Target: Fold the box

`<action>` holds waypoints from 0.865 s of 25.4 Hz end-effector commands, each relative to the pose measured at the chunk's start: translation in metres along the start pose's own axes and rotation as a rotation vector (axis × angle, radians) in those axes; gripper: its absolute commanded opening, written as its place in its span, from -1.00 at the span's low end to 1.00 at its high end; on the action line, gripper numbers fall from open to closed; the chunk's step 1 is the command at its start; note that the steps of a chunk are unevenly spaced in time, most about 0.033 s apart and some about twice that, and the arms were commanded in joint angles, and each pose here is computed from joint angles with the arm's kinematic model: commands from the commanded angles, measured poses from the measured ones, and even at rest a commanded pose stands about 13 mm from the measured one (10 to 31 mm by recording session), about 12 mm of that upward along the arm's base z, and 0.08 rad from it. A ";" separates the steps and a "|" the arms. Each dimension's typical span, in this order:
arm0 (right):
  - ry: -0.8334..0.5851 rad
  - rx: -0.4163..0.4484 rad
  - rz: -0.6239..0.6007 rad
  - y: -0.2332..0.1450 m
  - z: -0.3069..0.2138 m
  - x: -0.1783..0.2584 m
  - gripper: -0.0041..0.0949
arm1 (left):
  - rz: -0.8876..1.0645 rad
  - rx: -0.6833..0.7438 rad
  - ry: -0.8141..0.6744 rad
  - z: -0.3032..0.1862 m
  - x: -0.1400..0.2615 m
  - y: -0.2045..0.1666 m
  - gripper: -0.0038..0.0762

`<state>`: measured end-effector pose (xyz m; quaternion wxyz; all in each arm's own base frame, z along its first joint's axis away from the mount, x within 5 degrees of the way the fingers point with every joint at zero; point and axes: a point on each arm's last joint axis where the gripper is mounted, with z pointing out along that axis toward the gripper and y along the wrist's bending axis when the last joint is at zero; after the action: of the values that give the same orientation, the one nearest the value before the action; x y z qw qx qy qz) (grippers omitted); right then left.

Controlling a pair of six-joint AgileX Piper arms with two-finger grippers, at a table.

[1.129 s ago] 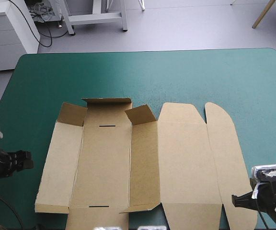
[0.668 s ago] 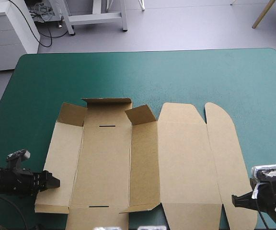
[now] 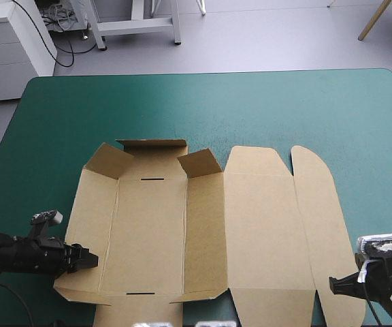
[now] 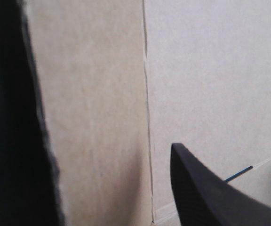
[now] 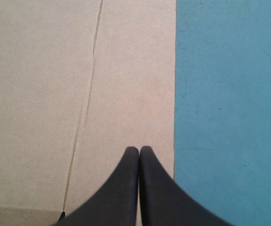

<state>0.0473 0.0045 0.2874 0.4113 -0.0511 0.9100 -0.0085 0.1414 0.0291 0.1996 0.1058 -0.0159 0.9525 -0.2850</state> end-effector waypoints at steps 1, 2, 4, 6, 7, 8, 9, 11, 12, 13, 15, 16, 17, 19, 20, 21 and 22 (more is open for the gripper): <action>-0.073 0.013 -0.001 -0.001 -0.004 -0.011 -0.96 | 0.020 0.090 0.023 -0.005 0.001 -0.013 -0.39; -0.073 0.013 -0.001 -0.001 -0.004 -0.011 -0.96 | 0.017 0.089 0.022 -0.005 0.000 -0.013 -0.49; -0.073 0.013 -0.001 -0.001 -0.004 -0.011 -0.96 | 0.013 0.089 0.022 -0.005 0.000 -0.013 -0.85; -0.073 0.013 -0.001 -0.001 -0.004 -0.011 -0.96 | -0.002 0.093 0.026 -0.005 0.001 -0.014 -0.93; -0.073 0.013 -0.001 -0.001 -0.004 -0.011 -0.96 | -0.004 0.093 0.026 -0.005 0.001 -0.014 -0.93; -0.073 0.013 -0.001 -0.001 -0.004 -0.011 -0.96 | -0.004 0.089 0.023 -0.005 0.000 -0.013 -0.93; -0.073 0.013 -0.001 -0.001 -0.004 -0.011 -0.96 | -0.003 0.087 0.018 -0.006 -0.001 -0.013 -0.93; -0.073 0.013 -0.001 -0.001 -0.004 -0.011 -0.96 | 0.022 0.079 0.014 -0.009 -0.005 -0.016 -0.93; -0.073 0.013 -0.001 -0.001 -0.004 -0.011 -0.96 | 0.041 0.075 0.013 -0.011 -0.008 -0.018 -0.93; -0.073 0.013 -0.001 -0.001 -0.004 -0.011 -0.96 | 0.059 0.067 0.018 -0.013 -0.011 -0.021 -0.93; -0.073 0.013 -0.001 -0.001 -0.004 -0.011 -0.96 | 0.094 0.032 0.031 -0.018 -0.019 -0.027 -0.93; -0.073 0.013 -0.001 -0.001 -0.004 -0.011 -0.96 | 0.121 0.005 0.032 -0.022 -0.025 -0.030 -0.93; -0.073 0.013 -0.001 -0.001 -0.004 -0.011 -0.96 | 0.146 -0.024 0.026 -0.027 -0.031 -0.034 -0.93; -0.073 0.013 -0.001 -0.001 -0.004 -0.011 -0.96 | 0.216 -0.099 0.010 -0.036 -0.044 -0.044 -0.93; -0.073 0.013 -0.001 -0.001 -0.004 -0.011 -0.96 | 0.254 -0.136 -0.001 -0.040 -0.051 -0.051 -0.93; -0.073 0.013 -0.001 -0.001 -0.004 -0.011 -0.96 | 0.284 -0.164 -0.012 -0.044 -0.057 -0.057 -0.93; -0.073 0.013 -0.001 -0.001 -0.004 -0.011 -0.96 | 0.330 -0.197 -0.031 -0.048 -0.063 -0.065 -0.93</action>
<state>0.0473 0.0045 0.2874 0.4113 -0.0511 0.9100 -0.0085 0.1782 0.0135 0.2551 0.1146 0.0868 0.9657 -0.2161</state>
